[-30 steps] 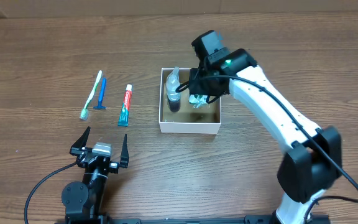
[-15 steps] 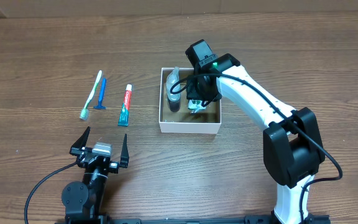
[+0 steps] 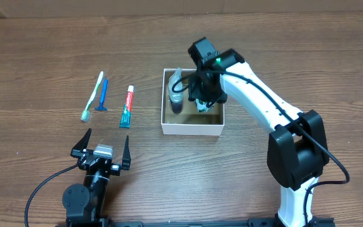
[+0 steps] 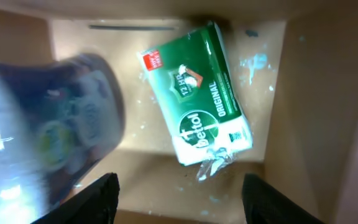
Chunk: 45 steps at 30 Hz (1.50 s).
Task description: Pack container
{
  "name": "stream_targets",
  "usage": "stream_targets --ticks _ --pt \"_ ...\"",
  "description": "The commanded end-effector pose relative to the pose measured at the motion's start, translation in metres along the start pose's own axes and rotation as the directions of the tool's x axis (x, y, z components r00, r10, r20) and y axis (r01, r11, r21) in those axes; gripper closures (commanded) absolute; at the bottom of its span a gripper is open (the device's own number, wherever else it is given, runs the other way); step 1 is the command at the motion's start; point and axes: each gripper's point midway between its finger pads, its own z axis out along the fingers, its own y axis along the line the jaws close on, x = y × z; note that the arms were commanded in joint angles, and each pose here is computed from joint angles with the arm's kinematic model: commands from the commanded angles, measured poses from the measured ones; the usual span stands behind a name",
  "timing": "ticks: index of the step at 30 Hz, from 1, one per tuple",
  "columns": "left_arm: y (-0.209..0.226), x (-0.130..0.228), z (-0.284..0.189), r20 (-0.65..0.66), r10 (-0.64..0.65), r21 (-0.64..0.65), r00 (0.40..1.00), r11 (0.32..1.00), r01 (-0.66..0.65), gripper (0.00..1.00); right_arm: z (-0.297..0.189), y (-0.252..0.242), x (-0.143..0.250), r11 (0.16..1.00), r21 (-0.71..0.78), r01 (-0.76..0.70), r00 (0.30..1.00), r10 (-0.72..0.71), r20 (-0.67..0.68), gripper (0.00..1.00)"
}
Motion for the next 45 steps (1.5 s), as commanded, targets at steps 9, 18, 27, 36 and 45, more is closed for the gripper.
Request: stream_targets --ticks 9,18,27,36,45 --pt "0.002 0.0 0.0 0.004 0.015 -0.013 1.0 1.0 -0.015 0.0 -0.176 -0.021 -0.03 0.999 -0.008 -0.041 0.971 0.042 0.235 0.23" --pt "0.002 0.0 0.0 0.004 0.015 -0.013 1.0 1.0 -0.015 0.0 -0.203 -0.169 -0.032 0.92 0.133 -0.369 0.915 0.334 0.227 0.0" --pt "0.002 0.0 0.0 0.005 0.016 -0.013 1.0 1.0 -0.016 0.0 -0.21 -0.24 -0.025 0.829 0.124 -0.546 0.83 0.515 0.213 0.0" --pt "-0.023 -0.01 -0.002 0.042 -0.091 0.142 0.995 0.986 0.085 0.0 -0.213 -0.252 -0.027 0.812 0.117 -0.571 0.811 0.537 0.232 0.0" --pt "-0.034 -0.039 -0.016 -0.042 -0.315 0.22 0.948 0.923 0.316 0.0 -0.213 -0.252 -0.027 0.812 0.117 -0.571 0.811 0.537 0.233 0.0"
